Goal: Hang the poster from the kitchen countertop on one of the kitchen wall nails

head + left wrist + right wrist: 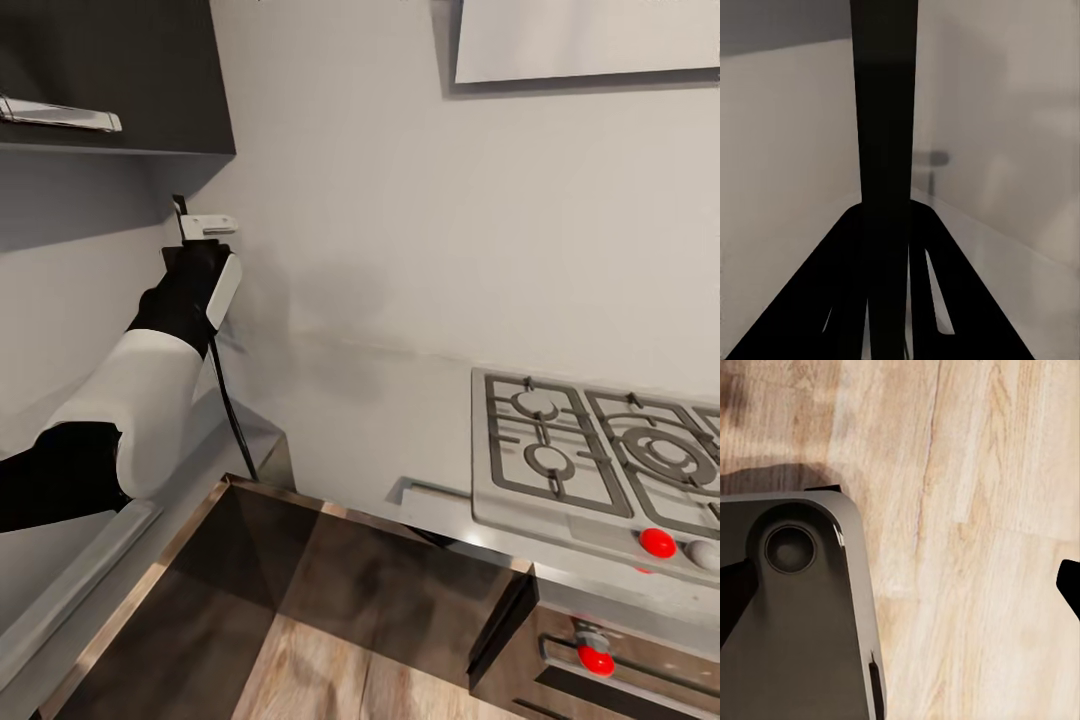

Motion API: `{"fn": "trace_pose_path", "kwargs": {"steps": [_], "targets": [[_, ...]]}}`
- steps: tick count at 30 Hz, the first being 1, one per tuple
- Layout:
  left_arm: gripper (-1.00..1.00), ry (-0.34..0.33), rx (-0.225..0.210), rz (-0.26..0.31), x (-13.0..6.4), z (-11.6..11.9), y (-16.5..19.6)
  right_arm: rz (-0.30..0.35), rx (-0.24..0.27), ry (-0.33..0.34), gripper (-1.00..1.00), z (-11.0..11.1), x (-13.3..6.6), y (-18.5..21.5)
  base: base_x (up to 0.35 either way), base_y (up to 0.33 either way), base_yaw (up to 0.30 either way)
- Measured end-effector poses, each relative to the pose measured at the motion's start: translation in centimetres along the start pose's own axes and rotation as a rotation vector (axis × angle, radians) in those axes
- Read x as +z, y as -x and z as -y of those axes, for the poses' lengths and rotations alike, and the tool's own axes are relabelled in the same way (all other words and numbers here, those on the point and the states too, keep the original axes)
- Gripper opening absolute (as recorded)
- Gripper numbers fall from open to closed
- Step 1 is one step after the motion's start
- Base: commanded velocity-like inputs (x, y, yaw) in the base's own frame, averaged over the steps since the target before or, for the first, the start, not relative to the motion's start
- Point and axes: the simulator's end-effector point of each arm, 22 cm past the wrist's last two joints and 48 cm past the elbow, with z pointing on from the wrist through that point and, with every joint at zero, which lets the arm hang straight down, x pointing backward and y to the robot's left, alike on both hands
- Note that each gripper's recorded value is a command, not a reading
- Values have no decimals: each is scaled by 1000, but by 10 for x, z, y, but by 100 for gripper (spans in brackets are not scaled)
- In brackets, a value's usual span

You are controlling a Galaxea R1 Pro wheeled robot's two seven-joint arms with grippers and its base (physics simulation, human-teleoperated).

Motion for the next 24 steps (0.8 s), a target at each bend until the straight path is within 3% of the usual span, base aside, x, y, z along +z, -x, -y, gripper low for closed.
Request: {"fn": "trace_pose_path", "kwargs": {"steps": [24], "targets": [[-100, -3, -22, 36, -19, -9, 30, 39, 6, 3, 100, -2, 4, 14, 0, 0, 0]]}}
